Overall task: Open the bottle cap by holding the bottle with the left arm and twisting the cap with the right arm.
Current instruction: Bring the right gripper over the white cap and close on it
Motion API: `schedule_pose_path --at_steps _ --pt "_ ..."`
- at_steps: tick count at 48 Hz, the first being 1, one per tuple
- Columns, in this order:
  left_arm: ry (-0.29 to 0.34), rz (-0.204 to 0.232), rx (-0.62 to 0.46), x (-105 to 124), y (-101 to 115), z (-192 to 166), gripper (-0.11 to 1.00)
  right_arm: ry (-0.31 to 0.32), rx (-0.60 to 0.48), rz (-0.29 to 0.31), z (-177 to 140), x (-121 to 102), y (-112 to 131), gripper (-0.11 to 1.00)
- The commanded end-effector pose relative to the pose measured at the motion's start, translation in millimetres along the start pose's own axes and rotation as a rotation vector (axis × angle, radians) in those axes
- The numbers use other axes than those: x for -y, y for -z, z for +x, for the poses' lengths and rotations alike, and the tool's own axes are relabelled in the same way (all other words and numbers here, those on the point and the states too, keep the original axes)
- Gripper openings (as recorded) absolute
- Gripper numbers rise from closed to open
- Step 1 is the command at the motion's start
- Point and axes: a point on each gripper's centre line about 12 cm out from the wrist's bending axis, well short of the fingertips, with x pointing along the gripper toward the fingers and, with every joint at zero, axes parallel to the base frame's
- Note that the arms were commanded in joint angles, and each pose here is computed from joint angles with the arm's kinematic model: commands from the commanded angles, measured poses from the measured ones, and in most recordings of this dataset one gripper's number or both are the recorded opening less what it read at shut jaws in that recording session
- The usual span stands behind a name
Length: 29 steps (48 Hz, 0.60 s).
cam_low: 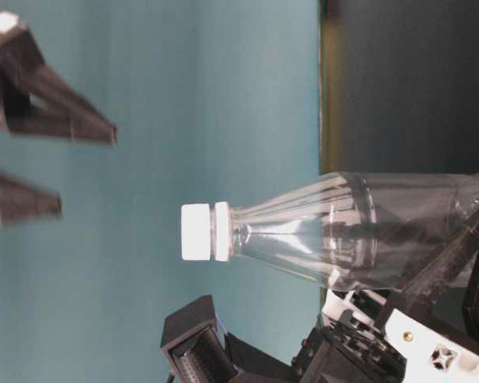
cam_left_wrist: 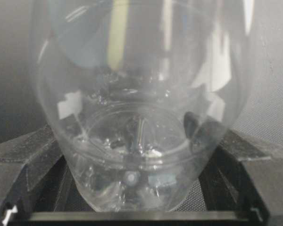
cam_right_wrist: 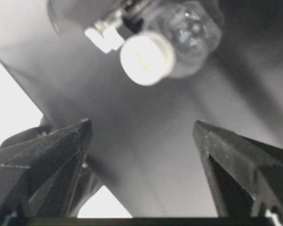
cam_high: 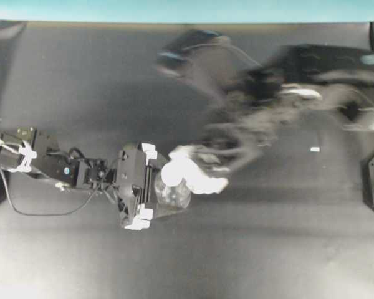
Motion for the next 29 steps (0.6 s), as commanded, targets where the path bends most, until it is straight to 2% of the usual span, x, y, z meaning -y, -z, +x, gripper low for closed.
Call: schedule_pose_path --at_steps 1,13,24,29 --pt "0.005 0.002 0.007 1 -2 0 0.84 0.002 -0.015 0.017 6 -11 -6 0.82" --pt "0.009 0.003 0.006 3 -1 0 0.84 0.054 -0.053 0.068 40 -12 -17 0.82" --pt "0.016 0.006 0.002 6 0 0 0.84 0.091 -0.061 0.069 54 -8 -20 0.8" --pt "0.016 0.006 0.002 6 0 0 0.84 0.097 -0.067 0.067 57 -7 -20 0.77"
